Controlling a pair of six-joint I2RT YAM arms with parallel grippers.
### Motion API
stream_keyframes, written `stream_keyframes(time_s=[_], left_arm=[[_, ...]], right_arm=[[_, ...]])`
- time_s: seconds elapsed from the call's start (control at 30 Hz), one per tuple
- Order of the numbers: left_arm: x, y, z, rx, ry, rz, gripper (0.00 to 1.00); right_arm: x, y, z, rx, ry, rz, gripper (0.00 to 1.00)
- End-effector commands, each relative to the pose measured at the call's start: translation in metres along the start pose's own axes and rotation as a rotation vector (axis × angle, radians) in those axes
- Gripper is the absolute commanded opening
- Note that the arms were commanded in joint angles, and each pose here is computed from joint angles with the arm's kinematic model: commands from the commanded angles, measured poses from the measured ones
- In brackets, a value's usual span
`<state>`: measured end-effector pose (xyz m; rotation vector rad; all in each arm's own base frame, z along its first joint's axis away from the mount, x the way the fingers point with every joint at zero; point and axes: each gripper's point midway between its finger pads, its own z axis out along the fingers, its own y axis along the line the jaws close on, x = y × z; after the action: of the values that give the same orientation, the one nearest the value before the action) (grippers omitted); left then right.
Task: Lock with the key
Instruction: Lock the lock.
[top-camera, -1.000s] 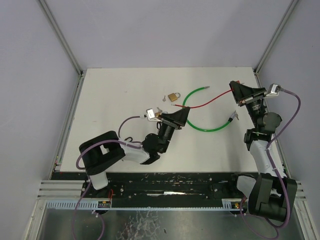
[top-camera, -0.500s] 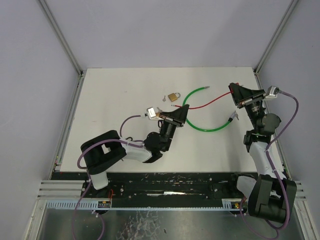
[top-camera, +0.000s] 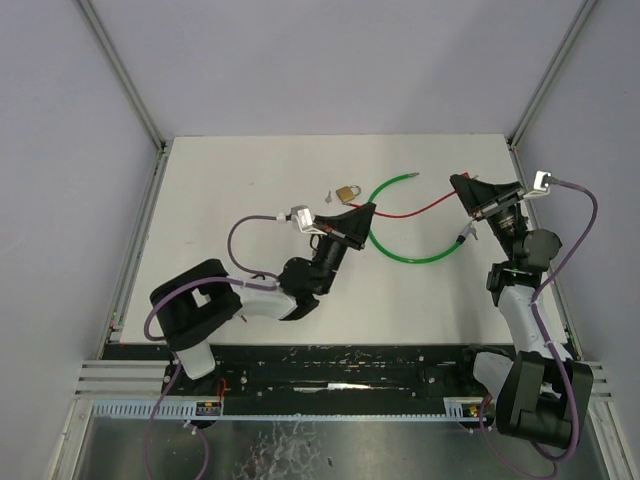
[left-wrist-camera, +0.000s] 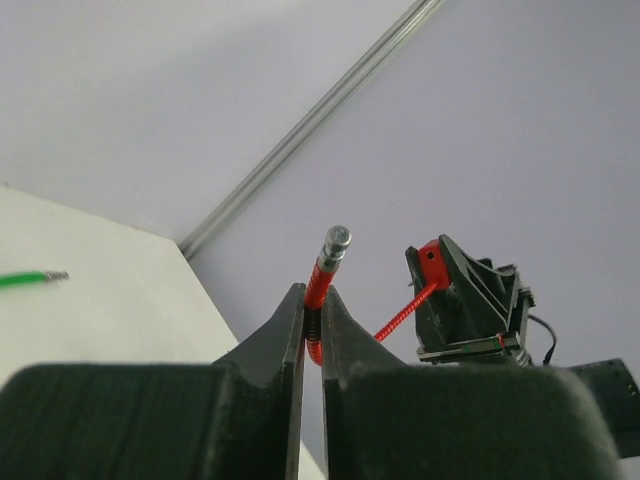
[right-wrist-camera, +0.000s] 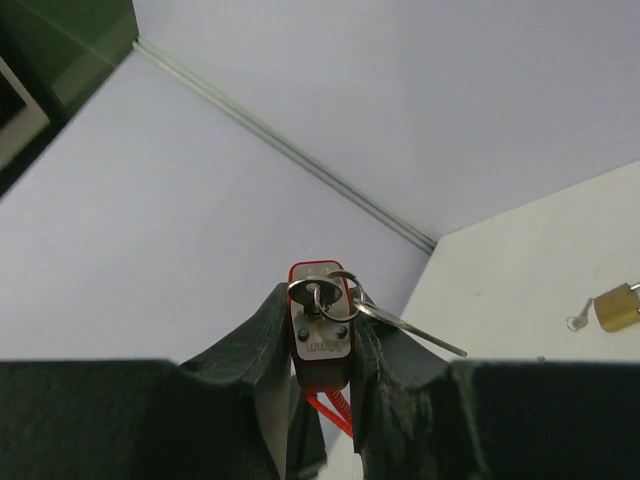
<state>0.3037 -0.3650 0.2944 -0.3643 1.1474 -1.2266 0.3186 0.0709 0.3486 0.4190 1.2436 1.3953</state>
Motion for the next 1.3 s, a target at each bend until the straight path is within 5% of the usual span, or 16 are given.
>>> stream_keyframes(time_s=[0.0, 0.27, 0.47, 0.77, 1.27], left_arm=[[-0.019, -0.032, -0.003, 0.227, 0.061, 0.152, 0.00], [0.020, -0.024, -0.017, 0.347, 0.536, 0.305, 0.00], [0.065, -0.027, -0.051, 0.511, 0.826, 0.252, 0.00], [0.099, -0.023, -0.080, 0.660, 0.994, 0.170, 0.00], [0.123, -0.013, -0.084, 0.641, 1.145, 0.094, 0.00]], right_arm=[[0.036, 0.031, -0.001, -0.179, 0.240, -0.282, 0.00], [0.072, 0.024, -0.013, -0.244, 0.488, -0.409, 0.00], [0.100, 0.009, -0.023, -0.238, 0.603, -0.436, 0.00], [0.118, -0.012, -0.030, -0.224, 0.676, -0.385, 0.00], [0.144, -0.016, -0.040, -0.282, 0.814, -0.383, 0.00]])
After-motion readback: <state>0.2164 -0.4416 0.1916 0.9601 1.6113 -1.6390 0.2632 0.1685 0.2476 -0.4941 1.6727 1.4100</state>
